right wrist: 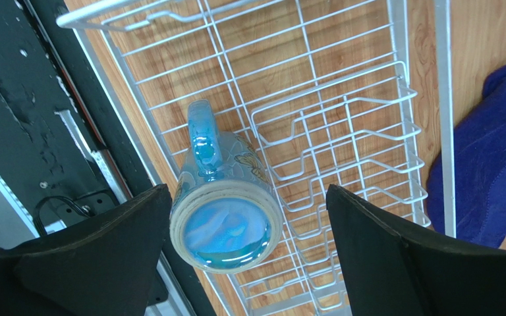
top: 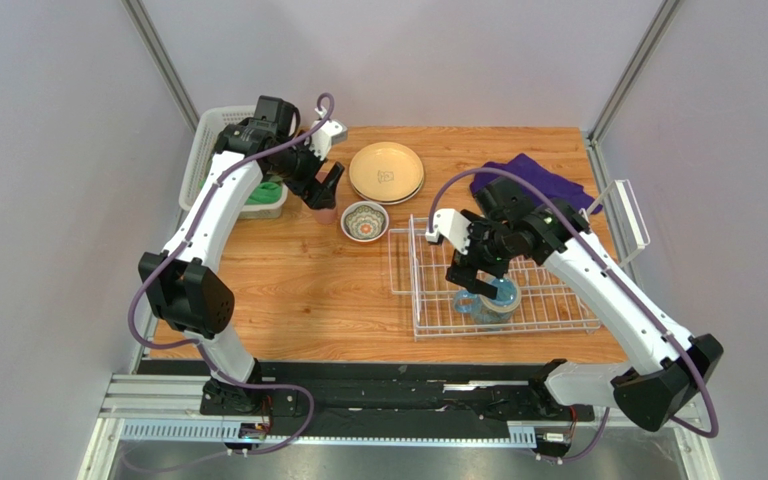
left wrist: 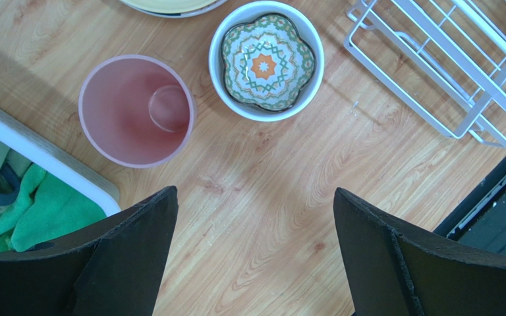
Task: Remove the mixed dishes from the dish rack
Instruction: Pick up the cup from the dish rack.
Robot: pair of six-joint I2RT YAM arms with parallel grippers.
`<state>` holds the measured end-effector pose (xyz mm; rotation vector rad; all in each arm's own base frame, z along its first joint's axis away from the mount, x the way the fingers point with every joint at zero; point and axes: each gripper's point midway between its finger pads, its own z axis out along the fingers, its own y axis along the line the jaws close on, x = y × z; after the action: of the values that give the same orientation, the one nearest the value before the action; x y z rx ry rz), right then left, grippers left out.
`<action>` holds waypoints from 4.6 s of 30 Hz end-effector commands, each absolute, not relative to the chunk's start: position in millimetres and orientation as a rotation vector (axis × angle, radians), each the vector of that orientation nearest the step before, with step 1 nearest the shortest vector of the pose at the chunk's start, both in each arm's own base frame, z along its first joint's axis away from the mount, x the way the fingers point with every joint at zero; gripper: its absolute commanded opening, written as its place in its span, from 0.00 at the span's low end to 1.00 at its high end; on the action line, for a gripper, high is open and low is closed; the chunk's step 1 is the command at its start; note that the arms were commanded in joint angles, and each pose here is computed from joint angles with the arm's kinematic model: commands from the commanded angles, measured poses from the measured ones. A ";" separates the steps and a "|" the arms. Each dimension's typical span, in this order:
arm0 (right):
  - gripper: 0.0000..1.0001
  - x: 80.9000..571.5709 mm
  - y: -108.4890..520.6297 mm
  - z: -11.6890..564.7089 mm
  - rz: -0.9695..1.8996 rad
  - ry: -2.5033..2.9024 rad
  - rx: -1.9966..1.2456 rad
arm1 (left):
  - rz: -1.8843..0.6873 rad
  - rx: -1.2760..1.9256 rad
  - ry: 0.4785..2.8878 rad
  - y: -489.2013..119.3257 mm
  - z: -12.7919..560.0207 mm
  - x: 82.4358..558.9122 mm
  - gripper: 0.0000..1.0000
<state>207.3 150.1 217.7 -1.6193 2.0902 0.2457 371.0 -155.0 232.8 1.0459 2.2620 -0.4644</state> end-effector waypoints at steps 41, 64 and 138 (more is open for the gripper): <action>0.31 226.0 170.4 115.4 0.074 2.129 -1.800 | -0.451 1.107 2.194 -148.1 222.8 348.4 0.96; 0.00 224.1 179.6 186.9 0.137 2.064 -1.717 | -0.469 1.097 2.179 -150.8 225.7 346.9 0.96; 0.00 238.9 224.5 388.5 0.377 1.593 -1.131 | -1.542 1.366 1.325 -310.9 306.7 235.6 0.84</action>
<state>235.6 213.9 313.8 -1.2494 1.8327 0.3298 234.4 -300.1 292.6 1.3187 1.4306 -1.5099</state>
